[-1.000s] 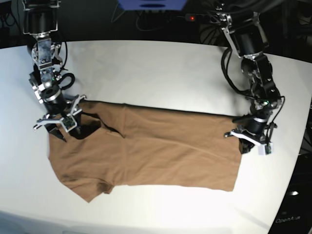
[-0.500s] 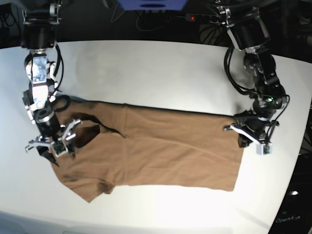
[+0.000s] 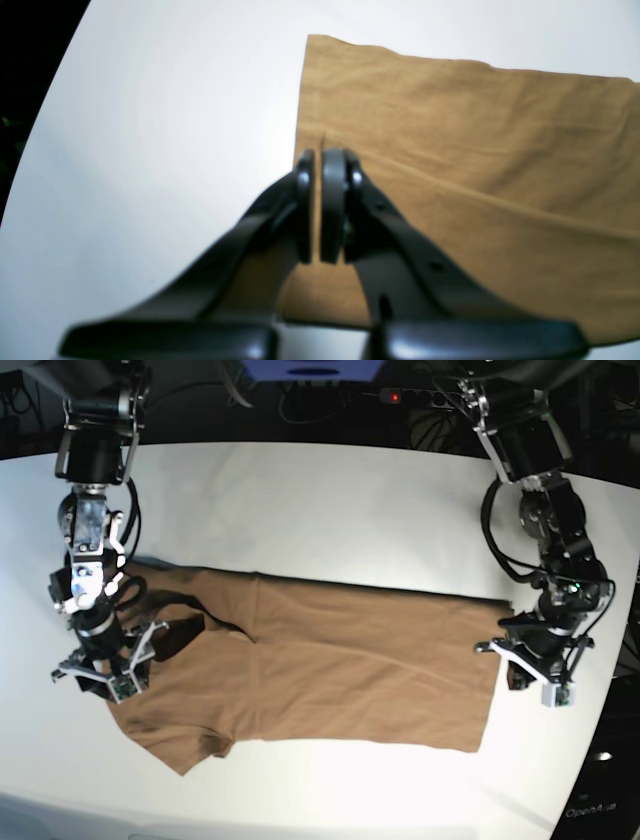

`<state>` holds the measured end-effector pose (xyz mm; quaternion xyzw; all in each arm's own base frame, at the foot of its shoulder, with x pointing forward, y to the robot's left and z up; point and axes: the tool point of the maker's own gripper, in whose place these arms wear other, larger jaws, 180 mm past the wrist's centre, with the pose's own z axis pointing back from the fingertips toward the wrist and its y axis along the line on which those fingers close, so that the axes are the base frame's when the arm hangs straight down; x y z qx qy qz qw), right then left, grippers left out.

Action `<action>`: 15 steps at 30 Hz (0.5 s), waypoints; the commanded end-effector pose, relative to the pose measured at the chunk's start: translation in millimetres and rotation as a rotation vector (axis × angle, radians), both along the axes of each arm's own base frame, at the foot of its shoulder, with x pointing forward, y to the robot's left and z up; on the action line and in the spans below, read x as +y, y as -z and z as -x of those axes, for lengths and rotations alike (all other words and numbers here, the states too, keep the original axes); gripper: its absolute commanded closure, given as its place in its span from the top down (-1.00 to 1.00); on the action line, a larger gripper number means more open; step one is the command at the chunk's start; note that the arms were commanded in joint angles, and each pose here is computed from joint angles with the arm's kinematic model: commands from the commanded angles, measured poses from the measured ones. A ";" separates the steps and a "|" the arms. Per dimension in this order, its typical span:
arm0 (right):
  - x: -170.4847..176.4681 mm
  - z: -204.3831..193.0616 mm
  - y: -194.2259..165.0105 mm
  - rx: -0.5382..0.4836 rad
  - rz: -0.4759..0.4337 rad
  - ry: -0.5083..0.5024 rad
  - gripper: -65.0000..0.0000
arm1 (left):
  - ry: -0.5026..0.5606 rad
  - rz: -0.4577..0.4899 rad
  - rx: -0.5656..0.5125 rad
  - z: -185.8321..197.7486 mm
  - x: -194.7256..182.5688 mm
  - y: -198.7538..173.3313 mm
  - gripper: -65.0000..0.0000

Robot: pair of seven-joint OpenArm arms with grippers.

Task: Fold the T-shirt properly
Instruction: 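Slide the right gripper along the fold toward the sleeve and grasp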

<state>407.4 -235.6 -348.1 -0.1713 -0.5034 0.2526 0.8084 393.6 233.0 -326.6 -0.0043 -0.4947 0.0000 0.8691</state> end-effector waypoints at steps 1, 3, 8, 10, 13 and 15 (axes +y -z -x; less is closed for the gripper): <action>-3.5 -6.2 -24.0 -0.069 0.013 0.001 -0.04 | 0.013 -0.013 -0.065 -11.4 1.1 -21.4 -0.92; -5.0 0.3 -29.3 -0.069 0.036 0.013 -0.04 | 0.064 -0.044 -0.067 -17.3 -9.2 -25.6 -0.92; 2.8 25.7 -45.9 -0.088 0.077 0.014 -0.04 | 0.114 -0.063 -0.047 -17.3 -21.8 -19.5 -0.92; 6.9 41.4 -48.6 -0.093 0.094 -0.001 -0.04 | 0.112 -0.053 -0.011 -12.6 -21.6 -5.7 -0.92; 11.0 61.8 -44.5 -0.076 0.104 -0.012 -0.04 | 0.110 -0.041 0.023 -8.9 -21.0 7.6 -0.92; 7.1 75.3 -32.3 -0.043 0.097 -0.001 -0.15 | 0.105 -0.040 0.035 -4.7 -19.4 12.3 -0.92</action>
